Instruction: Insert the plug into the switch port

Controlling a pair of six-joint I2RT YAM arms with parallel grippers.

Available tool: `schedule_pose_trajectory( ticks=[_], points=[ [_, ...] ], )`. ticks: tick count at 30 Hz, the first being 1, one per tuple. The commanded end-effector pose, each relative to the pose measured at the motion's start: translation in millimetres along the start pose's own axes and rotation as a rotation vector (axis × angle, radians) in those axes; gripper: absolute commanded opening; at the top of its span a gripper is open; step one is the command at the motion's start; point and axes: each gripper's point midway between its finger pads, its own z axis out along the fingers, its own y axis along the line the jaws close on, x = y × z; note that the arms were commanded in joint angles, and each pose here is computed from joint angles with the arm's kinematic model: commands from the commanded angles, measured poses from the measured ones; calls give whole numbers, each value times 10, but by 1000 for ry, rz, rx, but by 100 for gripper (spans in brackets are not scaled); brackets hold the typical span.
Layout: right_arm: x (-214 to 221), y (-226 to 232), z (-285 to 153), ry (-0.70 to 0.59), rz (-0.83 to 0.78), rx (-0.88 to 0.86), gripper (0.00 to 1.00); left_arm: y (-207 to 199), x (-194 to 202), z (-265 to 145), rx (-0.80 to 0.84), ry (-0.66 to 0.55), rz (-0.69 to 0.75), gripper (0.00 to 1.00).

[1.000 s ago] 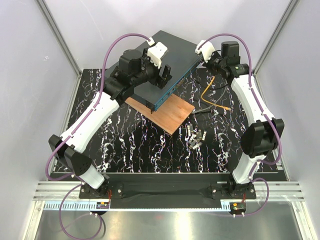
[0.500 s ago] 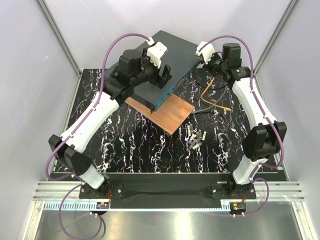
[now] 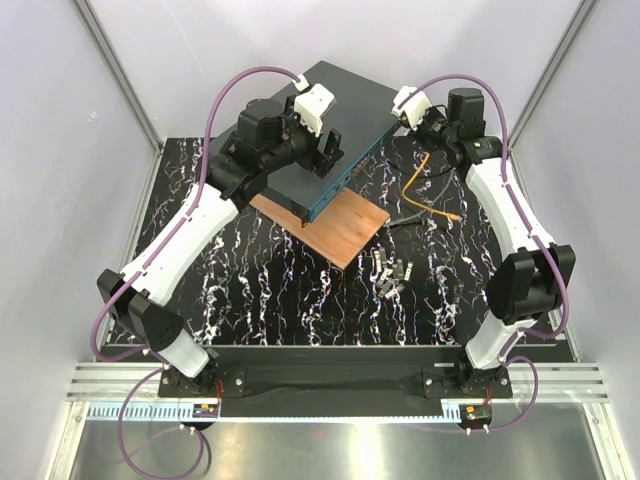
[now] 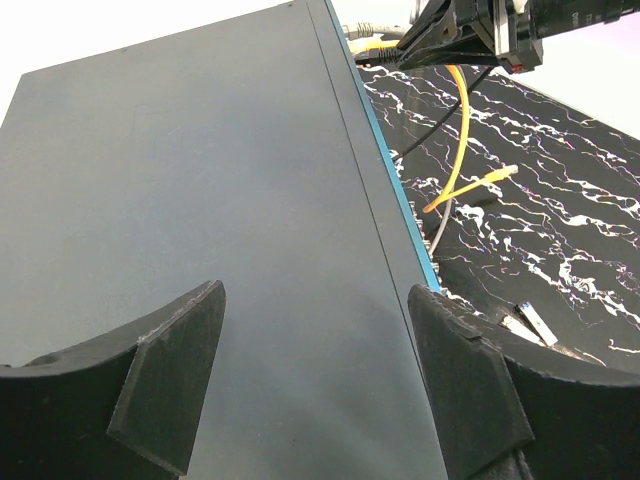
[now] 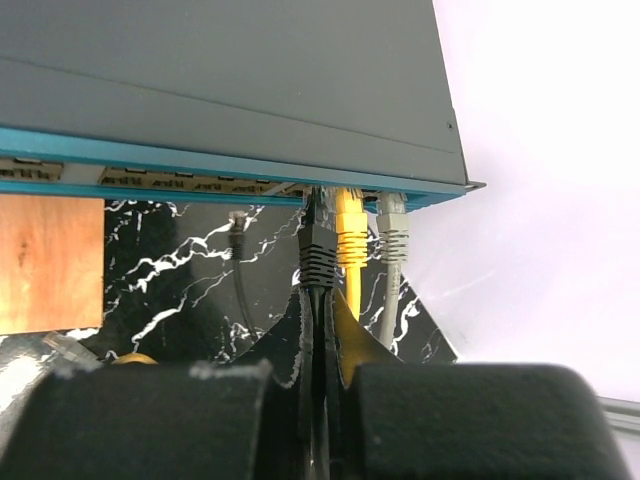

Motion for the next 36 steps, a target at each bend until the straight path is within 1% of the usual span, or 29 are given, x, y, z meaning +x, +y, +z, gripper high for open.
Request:
schedule_pose_trajectory(
  ticks=[1,9,20,24,30,36],
  points=[
    [-617,-232,-92,-225,-140,76,0,39,-232,-23,-1,-70,26,80],
    [-507,-152,-65,-219,-186,74,0,42,-244,-15,-2,-72,29,80],
    [-469,-145,-15,-244,-277,102,0,50,-172,-11,-11,-46,15,81],
    [-384,-104,-29,-253,-283,95,0,64,-161,-5,-13,-44,13,81],
    [-450,-116,-138,-278,-279,97,0,73,-129,22,-14,-38,13,81],
    [-423,-170,-72,-265,-291,95,0,60,-141,40,-10,-42,1,81]
  ],
)
